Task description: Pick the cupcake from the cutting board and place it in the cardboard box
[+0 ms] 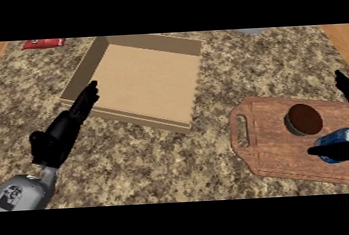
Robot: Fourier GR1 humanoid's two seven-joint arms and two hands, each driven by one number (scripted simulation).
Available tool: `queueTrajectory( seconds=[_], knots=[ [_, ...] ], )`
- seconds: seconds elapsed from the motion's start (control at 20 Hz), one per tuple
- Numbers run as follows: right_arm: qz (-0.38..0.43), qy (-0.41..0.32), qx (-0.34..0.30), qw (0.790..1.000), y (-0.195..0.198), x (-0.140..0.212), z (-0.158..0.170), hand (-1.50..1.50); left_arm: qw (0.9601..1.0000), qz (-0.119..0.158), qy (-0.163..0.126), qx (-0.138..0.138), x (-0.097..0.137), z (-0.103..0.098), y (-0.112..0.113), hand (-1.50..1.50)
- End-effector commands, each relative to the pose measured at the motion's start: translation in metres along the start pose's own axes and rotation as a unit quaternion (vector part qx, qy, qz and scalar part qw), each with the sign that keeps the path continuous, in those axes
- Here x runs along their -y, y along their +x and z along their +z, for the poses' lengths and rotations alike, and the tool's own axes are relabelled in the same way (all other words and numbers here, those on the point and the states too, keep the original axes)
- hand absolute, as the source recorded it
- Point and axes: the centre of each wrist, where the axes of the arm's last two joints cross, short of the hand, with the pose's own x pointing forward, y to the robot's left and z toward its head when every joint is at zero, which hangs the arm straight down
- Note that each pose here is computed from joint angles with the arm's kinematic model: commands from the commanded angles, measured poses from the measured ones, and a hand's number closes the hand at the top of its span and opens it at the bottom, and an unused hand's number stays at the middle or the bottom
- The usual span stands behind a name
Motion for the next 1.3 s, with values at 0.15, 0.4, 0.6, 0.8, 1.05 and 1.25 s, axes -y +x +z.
queueTrajectory(
  seconds=[0.15, 0.4, 0.6, 0.8, 1.05, 1.25],
  knots=[
    [0.275, 0.034, 0.095, 0.956, -0.029, 0.007, 0.046, -1.5, 0.9995, 0.012, -0.022, 0.02, 0.029, -0.004, -0.002, 0.0],
    [0.338, 0.022, 0.106, 0.935, 0.009, 0.034, 0.065, -1.5, 0.9993, 0.006, -0.03, 0.022, 0.047, -0.005, -0.006, 0.0],
    [0.346, 0.07, 0.067, 0.933, 0.065, 0.057, 0.065, -1.5, 0.999, 0.02, -0.033, 0.023, 0.038, 0.007, 0.007, 0.0],
    [0.334, 0.148, 0.021, 0.931, 0.091, 0.056, 0.075, -1.5, 0.9995, 0.013, -0.022, 0.02, 0.022, -0.005, -0.007, 0.0],
    [0.317, 0.162, -0.023, 0.934, 0.107, 0.058, 0.051, -1.5, 0.9985, 0.005, -0.042, 0.035, 0.03, -0.02, 0.022, 0.0],
    [0.295, 0.158, -0.043, 0.941, 0.104, 0.05, 0.053, -1.5, 0.9991, 0.005, -0.034, 0.025, 0.052, -0.009, -0.001, 0.0]
  ],
)
